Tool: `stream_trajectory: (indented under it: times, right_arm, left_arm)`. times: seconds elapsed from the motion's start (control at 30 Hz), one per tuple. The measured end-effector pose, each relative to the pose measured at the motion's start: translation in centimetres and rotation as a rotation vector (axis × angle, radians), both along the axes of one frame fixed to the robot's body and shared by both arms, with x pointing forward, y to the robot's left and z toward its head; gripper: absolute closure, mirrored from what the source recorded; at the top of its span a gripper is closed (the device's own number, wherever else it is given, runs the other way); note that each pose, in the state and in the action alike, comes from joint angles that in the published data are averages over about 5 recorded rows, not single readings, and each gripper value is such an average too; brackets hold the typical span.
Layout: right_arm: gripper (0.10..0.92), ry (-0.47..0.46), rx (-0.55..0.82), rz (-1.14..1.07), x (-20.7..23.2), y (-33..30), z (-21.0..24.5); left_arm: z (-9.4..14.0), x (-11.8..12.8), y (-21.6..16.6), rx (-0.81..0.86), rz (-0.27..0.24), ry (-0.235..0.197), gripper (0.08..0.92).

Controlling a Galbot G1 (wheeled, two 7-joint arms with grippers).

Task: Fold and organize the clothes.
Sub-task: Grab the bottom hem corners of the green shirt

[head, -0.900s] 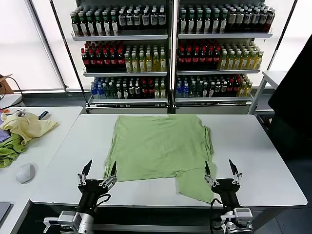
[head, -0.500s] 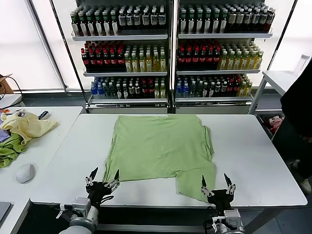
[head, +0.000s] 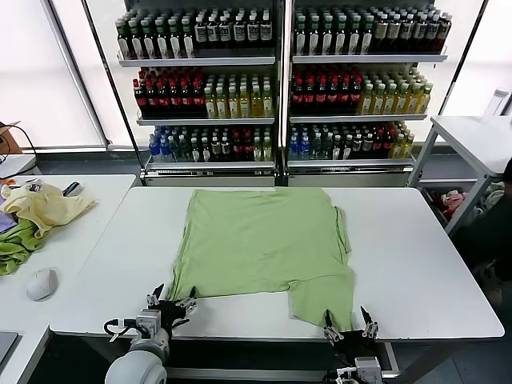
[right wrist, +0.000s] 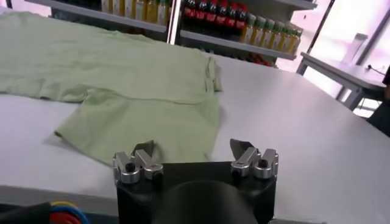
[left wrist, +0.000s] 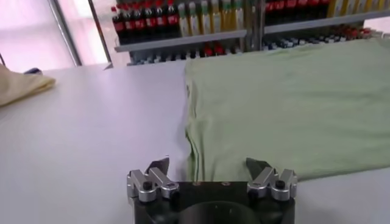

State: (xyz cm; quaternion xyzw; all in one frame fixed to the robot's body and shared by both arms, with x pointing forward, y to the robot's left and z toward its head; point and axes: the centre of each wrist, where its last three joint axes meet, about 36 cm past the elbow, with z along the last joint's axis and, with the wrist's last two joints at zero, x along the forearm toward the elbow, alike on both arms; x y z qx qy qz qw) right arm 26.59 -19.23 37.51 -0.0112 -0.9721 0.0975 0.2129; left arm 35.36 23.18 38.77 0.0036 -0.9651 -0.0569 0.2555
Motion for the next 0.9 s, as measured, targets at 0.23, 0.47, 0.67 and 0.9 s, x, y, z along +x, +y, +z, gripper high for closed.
stream_trajectory:
  times: [0.23,0.47,0.67,0.9]
  right_arm:
    - [0.435,0.036,0.049,0.005,-0.3,0.4,-0.2]
    - [0.615,0.073,0.112,0.0,-0.1,0.4,-0.1]
    - [0.741,0.089,0.162,-0.007,0.0,0.3,0.0]
    - [0.876,0.045,0.192,0.018,0.0,-0.1,1.0]
  left_arm:
    - [-0.2,0.0,0.2,-0.036,0.011,0.029,0.353]
    - [-0.2,-0.4,0.5,-0.091,0.007,0.056,0.553]
    - [-0.2,-0.6,0.7,-0.133,-0.003,0.07,0.726]
    - [0.3,-0.7,1.2,-0.185,-0.016,0.058,0.885]
